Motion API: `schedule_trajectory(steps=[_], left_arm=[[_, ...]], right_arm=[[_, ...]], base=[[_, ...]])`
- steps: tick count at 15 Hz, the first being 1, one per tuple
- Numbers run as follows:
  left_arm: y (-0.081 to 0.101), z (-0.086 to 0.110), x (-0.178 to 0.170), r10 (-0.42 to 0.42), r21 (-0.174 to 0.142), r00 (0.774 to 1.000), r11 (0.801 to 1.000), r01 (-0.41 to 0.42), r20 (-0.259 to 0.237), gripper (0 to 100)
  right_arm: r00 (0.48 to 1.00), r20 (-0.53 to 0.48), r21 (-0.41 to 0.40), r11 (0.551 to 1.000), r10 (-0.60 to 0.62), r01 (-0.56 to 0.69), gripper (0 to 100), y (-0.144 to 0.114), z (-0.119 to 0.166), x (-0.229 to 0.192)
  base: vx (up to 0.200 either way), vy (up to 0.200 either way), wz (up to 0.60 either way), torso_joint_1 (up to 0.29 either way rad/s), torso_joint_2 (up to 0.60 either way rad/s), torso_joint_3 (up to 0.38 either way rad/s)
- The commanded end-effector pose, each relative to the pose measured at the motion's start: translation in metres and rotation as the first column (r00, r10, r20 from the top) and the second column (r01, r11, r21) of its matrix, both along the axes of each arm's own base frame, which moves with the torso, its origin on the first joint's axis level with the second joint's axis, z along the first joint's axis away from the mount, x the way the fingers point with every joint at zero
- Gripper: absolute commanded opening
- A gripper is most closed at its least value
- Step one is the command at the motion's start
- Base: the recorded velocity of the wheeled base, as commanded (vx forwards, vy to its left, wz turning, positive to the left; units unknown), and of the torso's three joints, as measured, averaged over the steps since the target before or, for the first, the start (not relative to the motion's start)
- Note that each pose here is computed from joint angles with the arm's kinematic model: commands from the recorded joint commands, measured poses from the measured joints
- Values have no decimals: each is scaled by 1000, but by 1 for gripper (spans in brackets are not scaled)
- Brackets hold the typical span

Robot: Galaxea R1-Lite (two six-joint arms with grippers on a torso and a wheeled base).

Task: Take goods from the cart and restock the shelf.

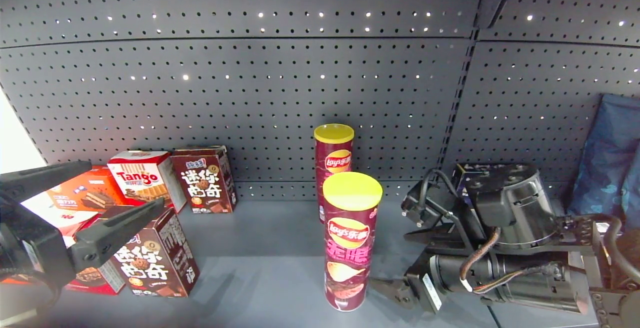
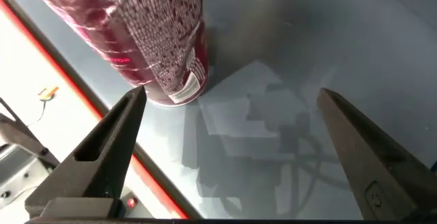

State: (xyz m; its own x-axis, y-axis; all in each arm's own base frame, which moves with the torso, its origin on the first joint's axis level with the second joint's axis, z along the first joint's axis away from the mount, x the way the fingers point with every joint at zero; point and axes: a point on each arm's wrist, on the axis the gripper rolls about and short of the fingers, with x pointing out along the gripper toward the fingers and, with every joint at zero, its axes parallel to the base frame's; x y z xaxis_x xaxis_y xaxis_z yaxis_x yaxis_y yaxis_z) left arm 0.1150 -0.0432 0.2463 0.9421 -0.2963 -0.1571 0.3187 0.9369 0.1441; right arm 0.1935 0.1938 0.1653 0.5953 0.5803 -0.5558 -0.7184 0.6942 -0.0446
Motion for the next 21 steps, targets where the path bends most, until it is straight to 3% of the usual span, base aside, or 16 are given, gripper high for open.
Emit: schedule_trajectory(steps=[1,6,21], left_arm=[[0,-1,0,0,0,1000,1000,0,-2,100],[0,-1,0,4,-13,1000,1000,-4,-6,100],[0,-6,-1,4,-9,1000,1000,-5,-20,100]], right_arm=[[1000,-9,-10,1000,-6,6,100,3,-4,5],[999,-12,-13,999,-29,29,100,0,-5,12],[999,-5,-10,999,-37,37,100,5,-5,21]], base=[[0,0,0,0,0,0],[0,0,0,0,0,0],[0,0,0,0,0,0]])
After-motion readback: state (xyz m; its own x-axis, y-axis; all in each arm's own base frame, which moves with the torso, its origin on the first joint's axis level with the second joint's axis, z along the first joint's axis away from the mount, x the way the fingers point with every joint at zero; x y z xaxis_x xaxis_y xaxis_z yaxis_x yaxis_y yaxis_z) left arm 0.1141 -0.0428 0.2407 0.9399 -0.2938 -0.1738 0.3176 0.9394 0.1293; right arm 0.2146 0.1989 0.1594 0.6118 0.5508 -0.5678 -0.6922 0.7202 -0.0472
